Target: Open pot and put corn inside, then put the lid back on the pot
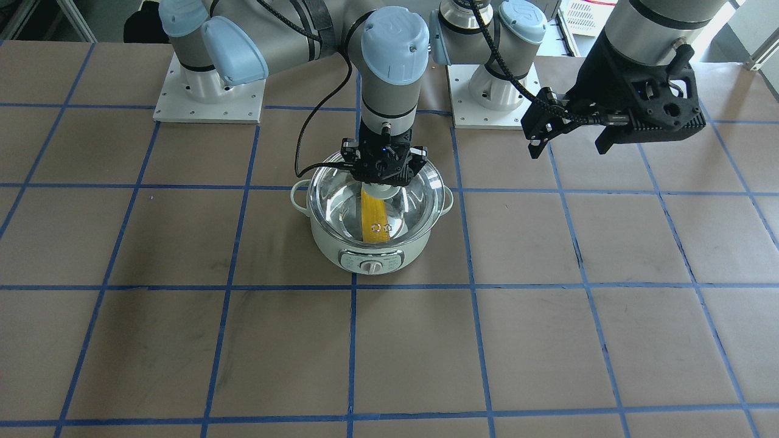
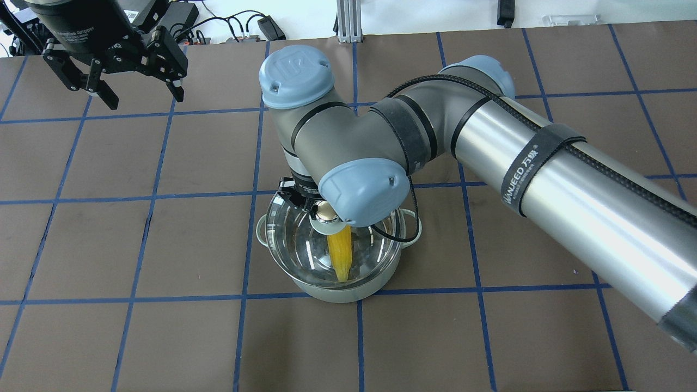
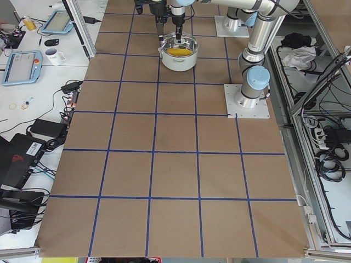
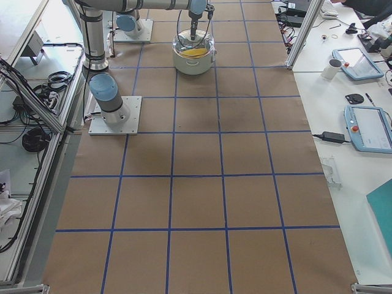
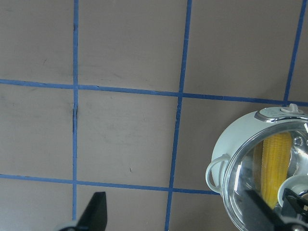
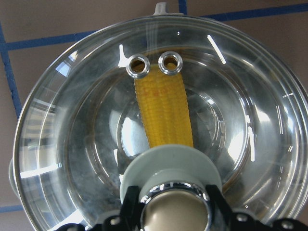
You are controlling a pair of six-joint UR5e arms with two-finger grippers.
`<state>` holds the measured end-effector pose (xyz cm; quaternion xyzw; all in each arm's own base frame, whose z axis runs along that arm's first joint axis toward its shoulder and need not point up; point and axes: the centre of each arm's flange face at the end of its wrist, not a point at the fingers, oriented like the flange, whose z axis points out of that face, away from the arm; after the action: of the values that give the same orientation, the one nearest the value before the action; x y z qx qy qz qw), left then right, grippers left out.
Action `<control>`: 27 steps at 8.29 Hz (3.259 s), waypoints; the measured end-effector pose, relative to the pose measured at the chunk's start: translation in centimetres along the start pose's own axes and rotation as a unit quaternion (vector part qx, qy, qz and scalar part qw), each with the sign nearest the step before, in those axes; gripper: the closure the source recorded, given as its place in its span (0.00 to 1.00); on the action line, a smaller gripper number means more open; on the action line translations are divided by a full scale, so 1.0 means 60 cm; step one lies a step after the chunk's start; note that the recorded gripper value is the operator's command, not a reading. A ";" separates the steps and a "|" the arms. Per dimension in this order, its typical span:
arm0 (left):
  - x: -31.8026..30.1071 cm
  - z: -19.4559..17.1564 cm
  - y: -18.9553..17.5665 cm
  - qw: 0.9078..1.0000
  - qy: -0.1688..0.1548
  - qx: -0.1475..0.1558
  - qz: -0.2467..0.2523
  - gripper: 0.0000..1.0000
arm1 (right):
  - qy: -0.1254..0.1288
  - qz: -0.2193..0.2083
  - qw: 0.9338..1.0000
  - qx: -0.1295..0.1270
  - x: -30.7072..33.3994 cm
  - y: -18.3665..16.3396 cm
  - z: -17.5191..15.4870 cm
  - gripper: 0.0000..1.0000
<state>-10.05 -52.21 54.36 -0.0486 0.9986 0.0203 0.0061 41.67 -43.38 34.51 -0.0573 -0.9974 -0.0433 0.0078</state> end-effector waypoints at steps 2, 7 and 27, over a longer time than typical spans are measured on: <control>0.001 0.003 0.000 1.000 0.000 -0.001 0.001 0.00 | 0.002 -0.001 1.000 0.000 0.001 0.000 0.001 1.00; 0.001 0.001 0.002 1.000 0.001 0.000 0.001 0.00 | 0.008 -0.002 1.000 -0.006 0.003 0.002 0.006 1.00; 0.001 0.008 0.000 1.000 -0.001 -0.004 -0.001 0.00 | -0.010 -0.073 0.994 0.076 0.442 -0.086 -0.281 0.00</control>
<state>-10.11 -52.19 53.87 -0.0496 0.9984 0.0243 0.0068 14.92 -46.95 51.44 0.0159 -0.9993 0.0330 -0.0014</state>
